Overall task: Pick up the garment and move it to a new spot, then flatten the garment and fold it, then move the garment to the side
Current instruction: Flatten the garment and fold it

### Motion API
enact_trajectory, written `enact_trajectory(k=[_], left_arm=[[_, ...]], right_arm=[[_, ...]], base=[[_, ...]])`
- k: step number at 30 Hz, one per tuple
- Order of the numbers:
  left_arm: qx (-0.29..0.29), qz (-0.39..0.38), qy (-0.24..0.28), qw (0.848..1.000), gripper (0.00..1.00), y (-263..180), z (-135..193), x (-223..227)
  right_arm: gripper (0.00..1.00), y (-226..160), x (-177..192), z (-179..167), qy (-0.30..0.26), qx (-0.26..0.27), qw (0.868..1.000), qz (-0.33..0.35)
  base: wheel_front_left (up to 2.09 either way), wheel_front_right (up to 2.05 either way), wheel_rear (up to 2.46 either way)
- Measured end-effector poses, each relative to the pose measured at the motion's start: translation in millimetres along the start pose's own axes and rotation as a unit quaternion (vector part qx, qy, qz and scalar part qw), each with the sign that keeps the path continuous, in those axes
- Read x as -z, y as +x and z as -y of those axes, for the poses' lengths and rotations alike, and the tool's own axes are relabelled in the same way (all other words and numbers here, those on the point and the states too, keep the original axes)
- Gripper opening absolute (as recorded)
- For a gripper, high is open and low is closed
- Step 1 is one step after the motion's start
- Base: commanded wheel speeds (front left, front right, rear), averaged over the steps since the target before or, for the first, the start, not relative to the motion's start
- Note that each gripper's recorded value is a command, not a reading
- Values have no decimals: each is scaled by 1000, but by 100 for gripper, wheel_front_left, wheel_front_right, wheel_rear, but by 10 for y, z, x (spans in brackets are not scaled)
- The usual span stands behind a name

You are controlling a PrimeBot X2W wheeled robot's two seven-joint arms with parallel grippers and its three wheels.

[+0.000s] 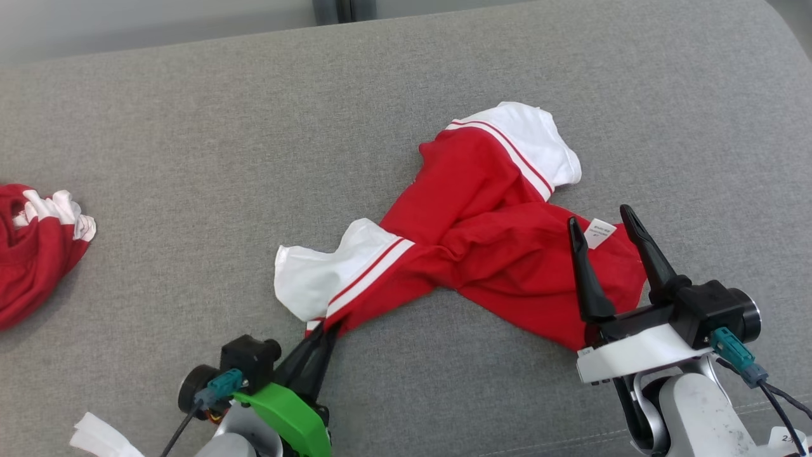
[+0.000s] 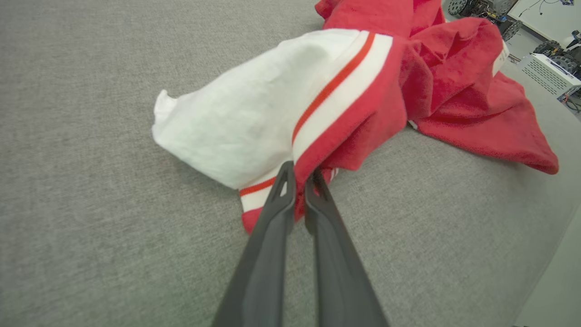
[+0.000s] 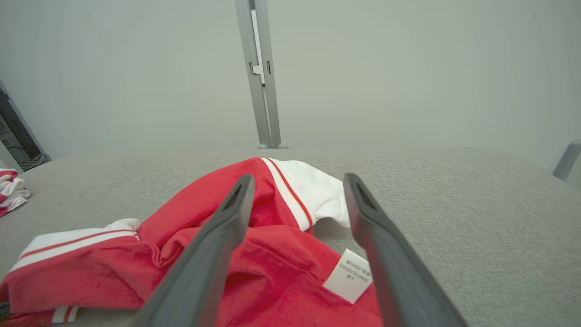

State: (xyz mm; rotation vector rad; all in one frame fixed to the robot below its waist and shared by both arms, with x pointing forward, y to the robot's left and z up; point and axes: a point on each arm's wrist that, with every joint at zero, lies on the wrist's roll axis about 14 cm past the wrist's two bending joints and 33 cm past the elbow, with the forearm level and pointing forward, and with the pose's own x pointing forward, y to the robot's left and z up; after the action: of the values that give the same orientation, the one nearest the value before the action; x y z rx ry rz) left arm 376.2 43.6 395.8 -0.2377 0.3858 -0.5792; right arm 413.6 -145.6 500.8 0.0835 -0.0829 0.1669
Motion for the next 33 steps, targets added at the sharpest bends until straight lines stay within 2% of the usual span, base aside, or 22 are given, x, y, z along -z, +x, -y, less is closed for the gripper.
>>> enact_trajectory(k=[1, 3, 8, 14, 21, 24, 26, 33], left_arm=[[4, -14, -6, 1000, 20, -8, 32, 66], [6, -46, -20, 999, 100, -30, 71, 203], [1, -53, -36, 998, 100, -31, 104, 184], [-29, -2, -34, 999, 100, -94, 42, -253], [-92, 65, -26, 993, 100, -202, -366, -849], [-126, 90, 2, 988, 100, -210, -584, -1095], [-137, 77, 17, 987, 100, -163, -687, -1137], [-127, -57, 30, 990, 100, 116, -803, -603]], right_arm=[[100, 4, -3, -14, -1, -2, 1000, 1], [100, 7, -11, -31, 0, -5, 1000, 2], [100, -4, -30, -59, -4, -9, 1000, 4], [100, -75, -41, -33, -6, -3, 1000, 2], [100, -139, -68, -14, -9, 1, 1000, 4], [100, -153, -70, 30, -12, 7, 1000, 3], [100, -152, -49, 28, -14, 7, 1000, 0], [100, -116, 18, 27, -16, 5, 1000, -8]], base=[[0, 0, 0], [0, 0, 0], [0, 0, 0], [0, 0, 0], [0, 0, 0], [0, 0, 0], [0, 0, 0], [0, 0, 0]])
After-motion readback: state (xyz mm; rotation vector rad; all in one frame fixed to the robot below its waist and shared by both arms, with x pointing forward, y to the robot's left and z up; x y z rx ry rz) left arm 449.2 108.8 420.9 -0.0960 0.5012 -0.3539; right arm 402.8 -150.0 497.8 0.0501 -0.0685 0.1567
